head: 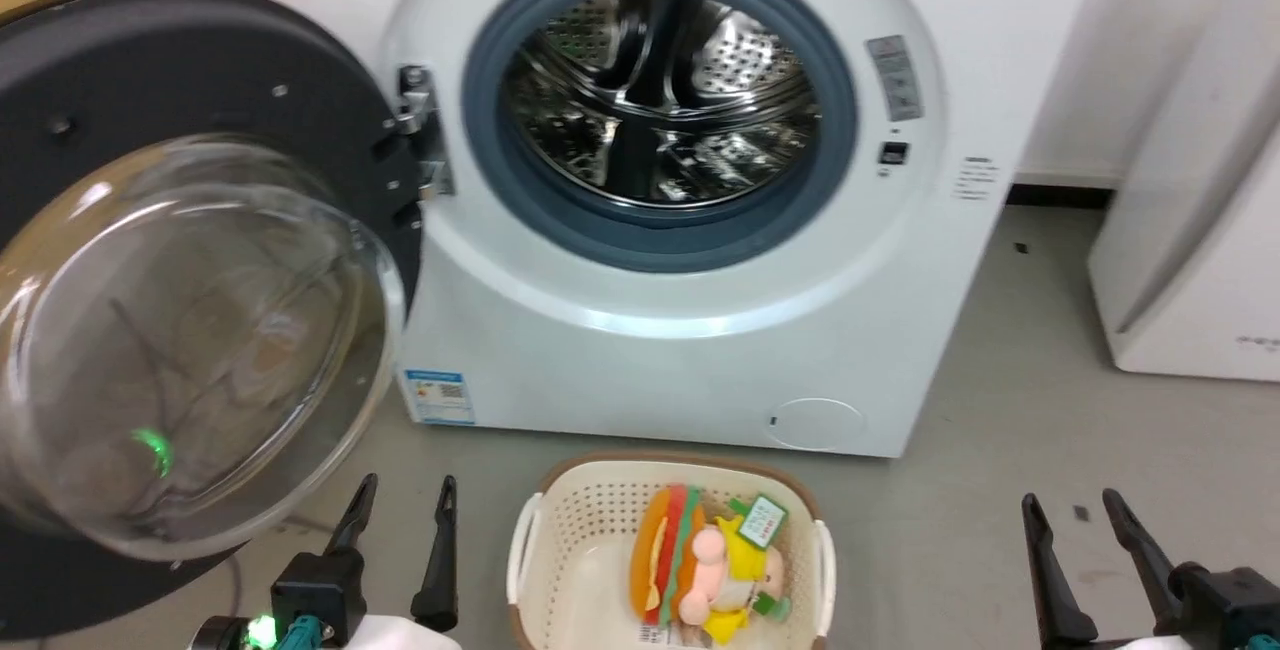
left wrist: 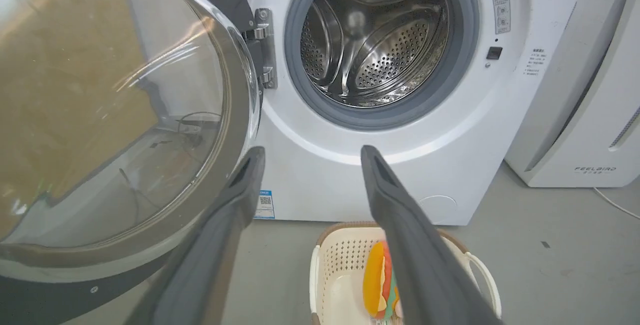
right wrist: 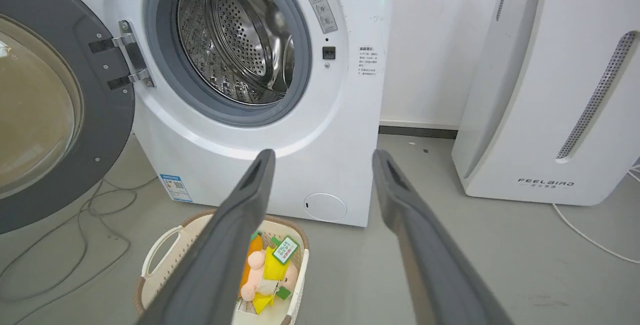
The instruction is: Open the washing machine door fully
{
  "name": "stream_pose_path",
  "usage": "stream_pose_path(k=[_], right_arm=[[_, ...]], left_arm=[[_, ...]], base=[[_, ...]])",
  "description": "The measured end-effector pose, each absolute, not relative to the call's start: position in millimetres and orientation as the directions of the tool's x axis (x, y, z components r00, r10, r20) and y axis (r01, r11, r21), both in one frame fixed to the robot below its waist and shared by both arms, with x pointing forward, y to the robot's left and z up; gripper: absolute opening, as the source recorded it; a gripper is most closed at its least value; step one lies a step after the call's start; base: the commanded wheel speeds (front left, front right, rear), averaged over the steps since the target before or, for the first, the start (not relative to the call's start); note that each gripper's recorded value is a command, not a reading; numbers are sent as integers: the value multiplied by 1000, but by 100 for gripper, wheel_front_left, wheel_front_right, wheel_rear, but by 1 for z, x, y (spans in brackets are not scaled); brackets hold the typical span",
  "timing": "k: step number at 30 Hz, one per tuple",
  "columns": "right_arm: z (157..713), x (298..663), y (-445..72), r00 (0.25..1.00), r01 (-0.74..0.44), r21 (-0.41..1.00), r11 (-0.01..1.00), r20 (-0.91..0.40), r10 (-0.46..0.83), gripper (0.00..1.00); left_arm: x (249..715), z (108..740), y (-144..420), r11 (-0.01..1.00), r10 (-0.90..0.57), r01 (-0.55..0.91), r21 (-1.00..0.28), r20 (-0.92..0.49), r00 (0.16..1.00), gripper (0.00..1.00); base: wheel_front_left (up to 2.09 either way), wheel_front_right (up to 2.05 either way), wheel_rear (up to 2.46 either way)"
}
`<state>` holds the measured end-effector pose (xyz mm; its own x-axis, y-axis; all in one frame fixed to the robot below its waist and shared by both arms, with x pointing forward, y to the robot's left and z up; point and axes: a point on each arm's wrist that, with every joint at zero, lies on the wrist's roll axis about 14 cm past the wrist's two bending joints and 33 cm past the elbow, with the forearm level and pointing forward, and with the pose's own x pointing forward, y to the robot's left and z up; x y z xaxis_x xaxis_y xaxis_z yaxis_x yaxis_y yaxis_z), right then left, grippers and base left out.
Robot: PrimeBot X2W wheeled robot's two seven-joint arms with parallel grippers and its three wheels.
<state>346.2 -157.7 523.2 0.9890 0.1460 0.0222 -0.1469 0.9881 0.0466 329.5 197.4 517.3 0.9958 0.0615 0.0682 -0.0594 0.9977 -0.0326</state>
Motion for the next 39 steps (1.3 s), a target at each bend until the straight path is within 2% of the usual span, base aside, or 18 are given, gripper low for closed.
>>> stream_pose_path(k=[8, 17, 18, 39], right_arm=[[533, 329, -181, 997, -72, 32, 997, 31, 71, 100], [529, 324, -184, 998, -59, 35, 998, 16, 59, 100], [529, 324, -184, 998, -60, 35, 998, 15, 60, 0], [523, 327, -183, 998, -64, 29, 998, -5, 65, 0]], left_arm=[[346, 506, 178, 1000, -10, 10, 3, 13, 1000, 100], [346, 497, 175, 1000, -18, 18, 1, -16, 1000, 100], [345, 496, 175, 1000, -17, 17, -2, -22, 1000, 0], [347, 496, 175, 1000, -16, 16, -3, -32, 999, 0]], base=[[0, 0, 0], [0, 0, 0], [0, 0, 0], [0, 0, 0]])
